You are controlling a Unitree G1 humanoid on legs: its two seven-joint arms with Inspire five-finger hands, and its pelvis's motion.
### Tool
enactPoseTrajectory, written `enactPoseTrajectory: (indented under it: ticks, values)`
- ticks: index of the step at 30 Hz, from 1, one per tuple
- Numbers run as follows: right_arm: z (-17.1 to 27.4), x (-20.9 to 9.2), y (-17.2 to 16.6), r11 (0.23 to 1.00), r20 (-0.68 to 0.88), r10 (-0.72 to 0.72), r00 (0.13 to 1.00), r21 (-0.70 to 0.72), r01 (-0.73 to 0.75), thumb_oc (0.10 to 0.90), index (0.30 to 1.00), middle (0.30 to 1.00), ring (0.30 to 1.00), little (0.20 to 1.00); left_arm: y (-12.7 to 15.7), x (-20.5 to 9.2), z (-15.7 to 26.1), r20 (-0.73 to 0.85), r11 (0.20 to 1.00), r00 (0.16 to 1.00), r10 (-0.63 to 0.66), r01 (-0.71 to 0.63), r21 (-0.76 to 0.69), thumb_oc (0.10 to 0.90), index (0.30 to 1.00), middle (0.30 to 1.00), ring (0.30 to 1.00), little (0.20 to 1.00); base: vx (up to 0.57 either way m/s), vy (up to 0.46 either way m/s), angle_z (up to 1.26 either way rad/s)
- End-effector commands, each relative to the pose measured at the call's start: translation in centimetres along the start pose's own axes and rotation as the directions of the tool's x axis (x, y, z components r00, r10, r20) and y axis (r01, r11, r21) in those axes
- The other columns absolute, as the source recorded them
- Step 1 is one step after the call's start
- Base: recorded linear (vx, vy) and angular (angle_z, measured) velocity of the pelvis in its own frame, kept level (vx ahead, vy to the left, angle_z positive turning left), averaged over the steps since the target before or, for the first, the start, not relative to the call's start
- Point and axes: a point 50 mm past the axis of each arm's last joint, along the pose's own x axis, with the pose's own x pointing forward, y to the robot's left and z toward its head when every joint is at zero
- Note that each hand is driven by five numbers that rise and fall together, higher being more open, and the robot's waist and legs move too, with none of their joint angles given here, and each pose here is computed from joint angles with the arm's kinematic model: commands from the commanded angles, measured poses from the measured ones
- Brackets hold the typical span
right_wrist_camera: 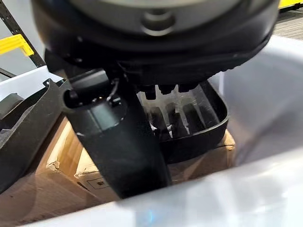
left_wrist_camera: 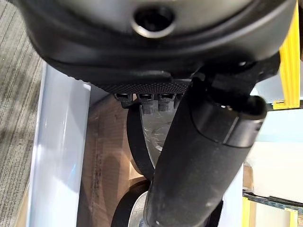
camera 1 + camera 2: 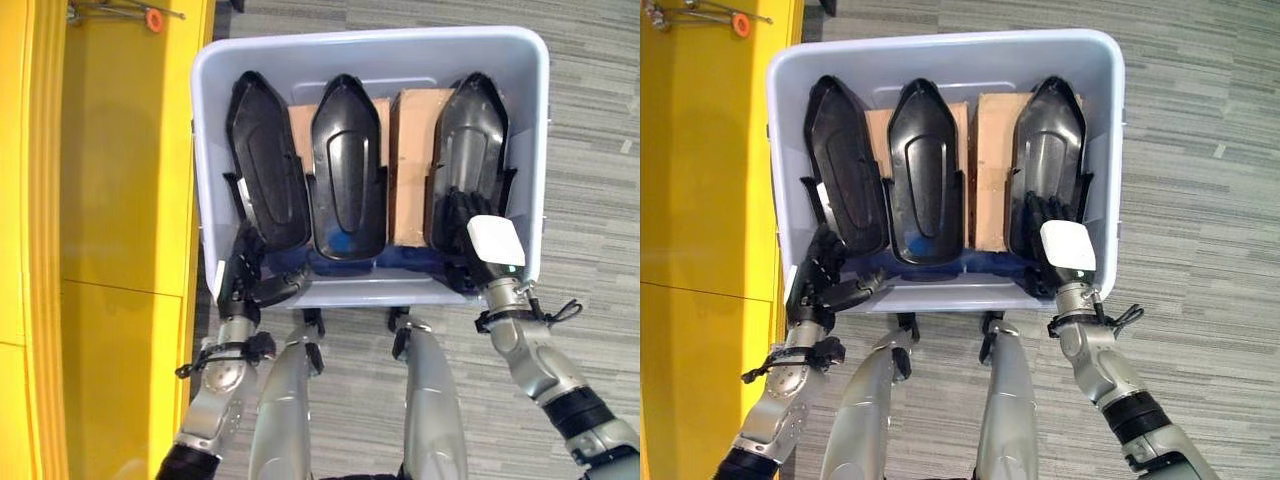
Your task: Move parts from the plastic box to the shelf.
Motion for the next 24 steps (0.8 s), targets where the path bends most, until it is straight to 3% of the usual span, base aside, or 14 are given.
enactPoseTrajectory:
  ticks: [1, 6, 11, 12, 14, 18, 24]
  values:
    - [0.5, -0.9, 0.7, 1.000, 0.029, -0.010, 1.000, -0.019, 0.011, 0.900, 1.000, 1.000, 1.000, 1.000, 1.7, -2.0, -1.7, -0.074, 0.997, 0.996, 0.040, -0.035, 0.071, 0.900, 1.000, 1.000, 1.000, 1.000, -0.08, 0.006, 0.00]
    - [0.3, -0.8, 2.4, 1.000, -0.045, 0.015, 0.999, 0.026, -0.014, 0.900, 1.000, 1.000, 1.000, 1.000, 1.3, -2.0, -1.8, -0.078, 0.998, 0.996, 0.034, -0.030, 0.053, 0.900, 1.000, 1.000, 1.000, 1.000, 0.01, 0.004, -0.01]
    - [0.2, -1.4, 5.1, 0.986, -0.104, 0.145, 0.984, 0.097, -0.135, 0.900, 1.000, 1.000, 1.000, 1.000, 1.1, -1.9, -2.0, -0.085, 0.999, 0.996, 0.024, -0.020, 0.046, 0.900, 1.000, 1.000, 1.000, 1.000, 0.00, 0.000, 0.00]
    - [0.1, -1.5, 5.8, 0.980, -0.127, 0.177, 0.976, 0.109, -0.164, 0.875, 0.964, 0.964, 0.964, 0.964, 1.1, -1.8, -2.0, -0.087, 0.999, 0.996, 0.024, -0.020, 0.043, 0.900, 1.000, 1.000, 1.000, 1.000, 0.00, 0.000, 0.00]
    - [0.1, -1.5, 6.2, 0.975, -0.135, 0.195, 0.971, 0.130, -0.178, 0.420, 0.327, 0.327, 0.327, 0.327, 1.1, -1.8, -2.0, -0.088, 0.999, 0.996, 0.022, -0.018, 0.042, 0.900, 1.000, 1.000, 1.000, 1.000, 0.00, 0.000, 0.00]
    - [-0.3, -2.3, 7.7, 0.935, -0.210, 0.275, 0.938, 0.285, -0.210, 0.400, 0.300, 0.300, 0.300, 0.300, 0.9, -1.7, -2.2, -0.095, 0.999, 0.995, 0.010, -0.006, 0.035, 0.900, 1.000, 1.000, 1.000, 1.000, 0.00, 0.000, 0.00]
    - [-0.2, -2.3, 7.2, 0.929, -0.198, 0.254, 0.947, 0.321, -0.183, 0.400, 0.300, 0.300, 0.300, 0.300, 1.0, -1.7, -2.2, -0.103, 0.999, 0.995, 0.006, -0.002, 0.039, 0.900, 1.000, 1.000, 1.000, 1.000, 0.00, 0.000, 0.00]
